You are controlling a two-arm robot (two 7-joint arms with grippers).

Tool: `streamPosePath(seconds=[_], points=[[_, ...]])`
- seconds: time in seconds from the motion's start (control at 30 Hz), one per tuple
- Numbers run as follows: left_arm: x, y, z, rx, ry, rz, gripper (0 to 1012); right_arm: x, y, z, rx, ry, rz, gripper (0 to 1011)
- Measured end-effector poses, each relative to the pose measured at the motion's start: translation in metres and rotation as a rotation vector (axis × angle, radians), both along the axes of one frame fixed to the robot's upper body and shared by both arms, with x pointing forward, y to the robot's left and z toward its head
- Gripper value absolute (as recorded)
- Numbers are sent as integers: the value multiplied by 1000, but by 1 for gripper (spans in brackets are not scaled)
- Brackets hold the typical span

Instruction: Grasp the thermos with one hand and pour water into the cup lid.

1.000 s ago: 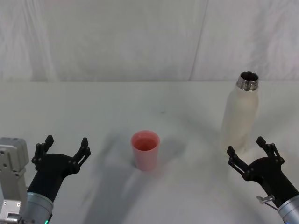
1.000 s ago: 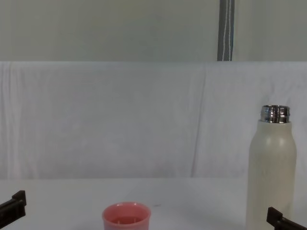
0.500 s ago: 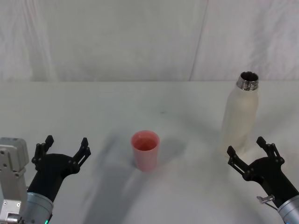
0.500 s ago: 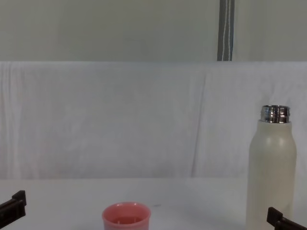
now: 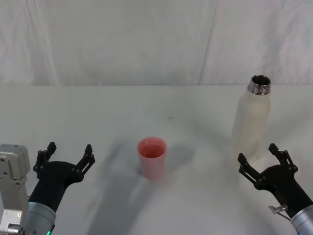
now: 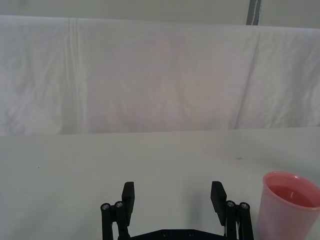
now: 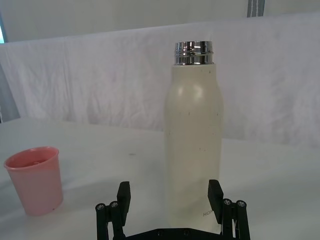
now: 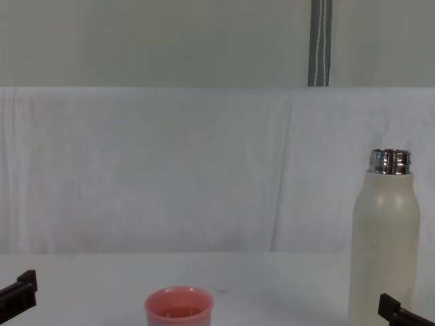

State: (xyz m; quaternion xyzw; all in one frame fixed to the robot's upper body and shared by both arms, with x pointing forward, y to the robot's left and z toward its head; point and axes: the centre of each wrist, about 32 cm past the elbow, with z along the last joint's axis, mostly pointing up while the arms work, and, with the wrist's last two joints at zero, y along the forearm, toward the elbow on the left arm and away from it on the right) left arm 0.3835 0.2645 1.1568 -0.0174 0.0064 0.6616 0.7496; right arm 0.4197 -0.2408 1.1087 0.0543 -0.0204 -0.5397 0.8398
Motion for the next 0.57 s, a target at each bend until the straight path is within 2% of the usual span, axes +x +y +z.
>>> streamPosePath(seconds=[0.57], points=[[0,0,0,0,0,0,1001,0,0,0,0,0,0,1001]])
